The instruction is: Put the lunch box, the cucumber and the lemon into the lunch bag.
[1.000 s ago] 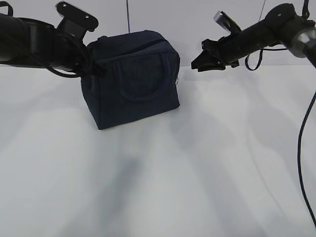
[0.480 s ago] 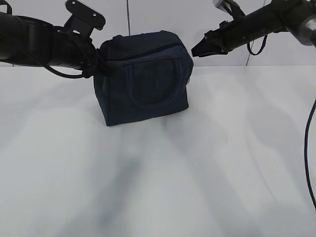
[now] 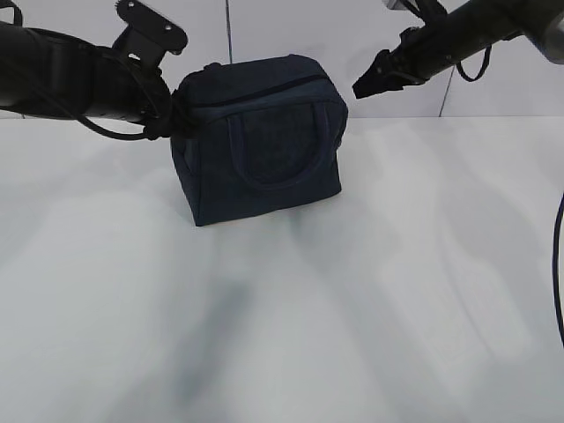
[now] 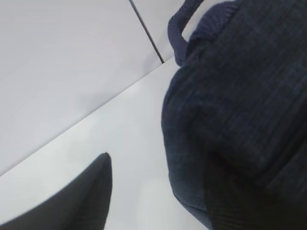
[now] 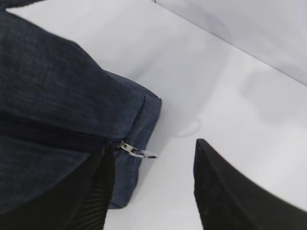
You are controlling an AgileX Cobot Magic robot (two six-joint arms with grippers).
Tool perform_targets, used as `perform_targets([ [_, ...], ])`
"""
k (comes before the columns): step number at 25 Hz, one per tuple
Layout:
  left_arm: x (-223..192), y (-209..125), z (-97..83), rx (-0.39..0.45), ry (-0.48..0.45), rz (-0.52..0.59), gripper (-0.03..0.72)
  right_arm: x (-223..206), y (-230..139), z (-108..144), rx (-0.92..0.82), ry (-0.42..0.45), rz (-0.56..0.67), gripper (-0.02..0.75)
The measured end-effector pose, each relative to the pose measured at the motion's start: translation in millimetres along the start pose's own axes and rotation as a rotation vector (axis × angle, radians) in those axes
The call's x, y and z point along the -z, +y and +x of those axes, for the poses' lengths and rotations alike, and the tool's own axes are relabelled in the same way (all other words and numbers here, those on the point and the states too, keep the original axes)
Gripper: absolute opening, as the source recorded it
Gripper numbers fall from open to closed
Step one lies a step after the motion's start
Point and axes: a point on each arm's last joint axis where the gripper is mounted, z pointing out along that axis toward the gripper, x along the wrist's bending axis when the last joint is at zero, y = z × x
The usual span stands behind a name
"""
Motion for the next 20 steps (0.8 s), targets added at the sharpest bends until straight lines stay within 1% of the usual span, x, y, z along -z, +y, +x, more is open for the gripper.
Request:
perform_targets([
  [3,5,5,2.9,0.003,0.007,-0.015,0.445,0,-3,-3,0.016,-0.03,0.032,0.419],
  [5,14,12,6.9,0.024,0.014,-0.037,0.446,2,-3,-3,0.023,-0.046,0.043,0.428],
  [9,34,29,15.9,0.098,0.024,-0.087,0.446,16,8,2,0.027,-0.065,0.03,0.434],
  [13,52,39,22.8,0.191,0.03,-0.116,0.446,33,21,10,0.025,-0.079,0.003,0.434],
  [17,69,49,30.2,0.229,0.044,-0.153,0.446,51,32,19,0.027,-0.095,-0.019,0.434],
  [20,80,57,31.6,0.282,0.012,-0.199,0.445,65,40,27,0.03,-0.103,-0.032,0.434],
])
